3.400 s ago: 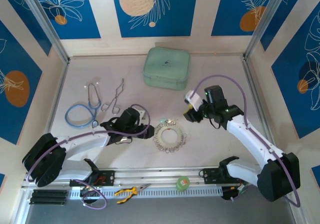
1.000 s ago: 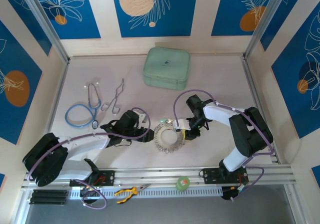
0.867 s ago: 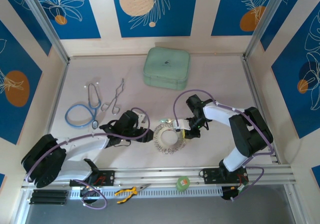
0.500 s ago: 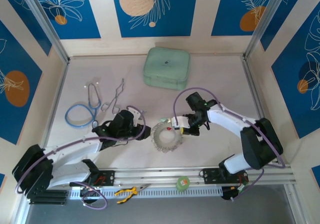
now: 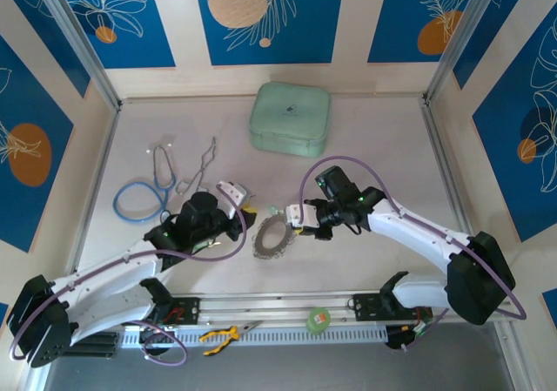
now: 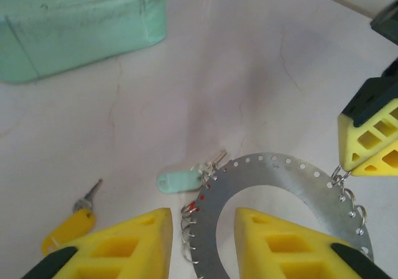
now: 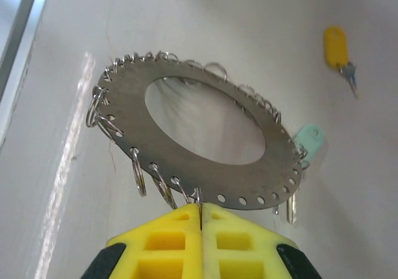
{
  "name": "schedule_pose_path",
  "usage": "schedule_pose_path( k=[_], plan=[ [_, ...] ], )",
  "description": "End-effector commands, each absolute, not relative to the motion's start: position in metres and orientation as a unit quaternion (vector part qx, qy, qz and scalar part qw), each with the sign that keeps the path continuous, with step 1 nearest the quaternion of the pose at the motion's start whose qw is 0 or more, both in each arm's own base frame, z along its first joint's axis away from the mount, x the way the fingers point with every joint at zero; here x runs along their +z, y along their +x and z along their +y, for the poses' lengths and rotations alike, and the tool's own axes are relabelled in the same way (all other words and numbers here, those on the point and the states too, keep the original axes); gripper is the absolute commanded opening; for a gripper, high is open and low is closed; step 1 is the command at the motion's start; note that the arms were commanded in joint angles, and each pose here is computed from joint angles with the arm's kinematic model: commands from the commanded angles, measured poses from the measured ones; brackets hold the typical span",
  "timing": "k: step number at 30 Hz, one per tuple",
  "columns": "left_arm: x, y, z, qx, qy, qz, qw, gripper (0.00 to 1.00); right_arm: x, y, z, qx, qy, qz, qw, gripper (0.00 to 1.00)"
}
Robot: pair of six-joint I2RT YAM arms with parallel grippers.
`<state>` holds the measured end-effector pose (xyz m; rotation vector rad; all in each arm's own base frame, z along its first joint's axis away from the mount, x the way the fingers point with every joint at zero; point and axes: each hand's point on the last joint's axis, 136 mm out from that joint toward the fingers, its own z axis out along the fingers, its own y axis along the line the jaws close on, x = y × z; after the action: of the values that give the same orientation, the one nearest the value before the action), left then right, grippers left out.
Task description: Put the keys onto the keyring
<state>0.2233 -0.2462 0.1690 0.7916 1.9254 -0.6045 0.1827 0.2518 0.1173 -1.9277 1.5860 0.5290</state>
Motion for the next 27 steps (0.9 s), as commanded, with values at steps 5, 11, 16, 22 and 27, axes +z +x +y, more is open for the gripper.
schedule_pose_path(
  k=[5,11,16,22,27],
  plan=[
    [0.177,0.199,-0.277,-0.276,0.465,0.701,0.465,0.21,0.144,0.176,0.277,0.237,-0.719,0.563,0.332,0.0],
    [0.169,0.194,-0.301,-0.316,0.5,0.679,0.435,0.22,0.14,0.177,0.282,0.236,-0.721,0.564,0.326,0.0],
    [0.166,0.189,-0.311,-0.335,0.521,0.658,0.429,0.22,0.139,0.18,0.284,0.231,-0.719,0.573,0.319,0.0],
    [0.155,0.184,-0.316,-0.342,0.544,0.644,0.414,0.22,0.137,0.183,0.285,0.228,-0.713,0.59,0.304,0.0],
    [0.145,0.187,-0.318,-0.336,0.549,0.645,0.412,0.22,0.136,0.184,0.287,0.227,-0.709,0.6,0.294,0.0]
  ],
)
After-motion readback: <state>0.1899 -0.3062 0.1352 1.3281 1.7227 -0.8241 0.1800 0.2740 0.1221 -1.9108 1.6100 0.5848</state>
